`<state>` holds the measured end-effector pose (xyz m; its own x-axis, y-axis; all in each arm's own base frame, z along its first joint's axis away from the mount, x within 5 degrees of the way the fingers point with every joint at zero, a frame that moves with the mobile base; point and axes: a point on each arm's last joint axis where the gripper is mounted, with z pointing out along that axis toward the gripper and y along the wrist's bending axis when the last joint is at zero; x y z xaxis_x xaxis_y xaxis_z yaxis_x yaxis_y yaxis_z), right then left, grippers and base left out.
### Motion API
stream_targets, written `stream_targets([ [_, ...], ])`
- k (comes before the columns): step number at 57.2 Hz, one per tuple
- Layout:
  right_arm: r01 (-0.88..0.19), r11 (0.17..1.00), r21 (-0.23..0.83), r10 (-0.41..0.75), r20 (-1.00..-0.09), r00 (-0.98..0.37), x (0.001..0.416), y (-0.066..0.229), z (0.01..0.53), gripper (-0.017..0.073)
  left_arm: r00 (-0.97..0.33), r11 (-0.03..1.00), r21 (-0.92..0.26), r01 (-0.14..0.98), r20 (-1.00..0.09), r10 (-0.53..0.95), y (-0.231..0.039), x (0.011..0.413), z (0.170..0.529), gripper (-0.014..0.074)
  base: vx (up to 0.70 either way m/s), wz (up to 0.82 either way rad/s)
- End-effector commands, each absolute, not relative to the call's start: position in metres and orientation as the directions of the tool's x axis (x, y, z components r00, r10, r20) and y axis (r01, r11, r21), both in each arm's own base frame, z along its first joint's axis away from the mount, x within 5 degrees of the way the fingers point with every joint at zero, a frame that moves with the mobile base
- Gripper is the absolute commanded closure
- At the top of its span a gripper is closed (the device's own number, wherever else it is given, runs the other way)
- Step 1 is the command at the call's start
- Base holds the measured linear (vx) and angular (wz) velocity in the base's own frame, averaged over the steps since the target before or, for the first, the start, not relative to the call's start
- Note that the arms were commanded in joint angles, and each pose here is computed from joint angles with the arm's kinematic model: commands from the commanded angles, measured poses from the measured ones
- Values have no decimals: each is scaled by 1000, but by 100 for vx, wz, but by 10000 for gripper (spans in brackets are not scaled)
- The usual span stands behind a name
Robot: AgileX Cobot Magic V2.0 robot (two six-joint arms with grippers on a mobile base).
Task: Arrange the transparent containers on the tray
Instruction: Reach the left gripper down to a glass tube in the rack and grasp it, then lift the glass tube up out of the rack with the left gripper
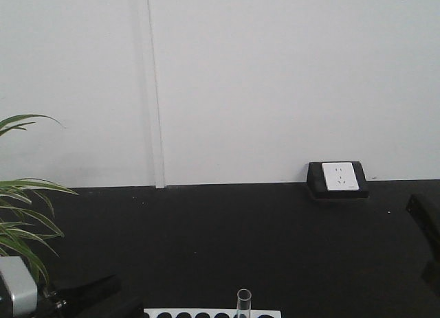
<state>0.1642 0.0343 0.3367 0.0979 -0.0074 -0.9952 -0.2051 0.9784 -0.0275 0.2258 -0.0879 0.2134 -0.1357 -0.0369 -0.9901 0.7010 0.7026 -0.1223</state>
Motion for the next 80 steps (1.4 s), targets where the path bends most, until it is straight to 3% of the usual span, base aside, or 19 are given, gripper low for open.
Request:
stream_targets([
  [1, -196, 980, -45, -1, -976, 220, 163, 33, 355, 49, -35, 662, -68, 747, -997, -62, -94, 233, 228, 127, 0, 0],
  [10, -196, 980, -45, -1, -976, 220, 163, 33, 355, 49, -27, 656, -22, 755, -1000, -1, -95, 237, 216, 127, 0, 0],
  [44, -196, 980, -45, -1, -976, 220, 163, 33, 355, 49, -84, 667, -89, 740, -996, -40, -97, 252, 182, 143, 0, 0],
  [49, -196, 980, -45, -1, -976, 220, 163, 33, 355, 49, -73, 657, -97, 748, -995, -64, -97, 252, 182, 188, 0, 0],
  [56, -196, 980, -45, -1, -976, 219, 163, 33, 355, 49, -64, 652, -97, 752, -995, -74, -98, 252, 183, 331, 0, 0],
  [57, -196, 980, -45, -1, -976, 218, 163, 33, 355, 49, -64, 652, -97, 752, -995, -74, -98, 252, 183, 502, 0, 0],
  [61, -196, 980, -45, -1, -976, 217, 163, 33, 355, 49, -63, 652, -97, 752, -995, -76, -98, 252, 183, 602, 0, 0],
  [70, -196, 980, -45, -1, -976, 219, 163, 33, 355, 49, -52, 651, -111, 751, -993, -109, -97, 252, 188, 601, 0, 0],
  [80, -196, 980, -45, -1, -976, 219, 163, 33, 355, 49, -63, 676, -202, 708, -972, -225, -92, 253, 212, 598, 0, 0],
])
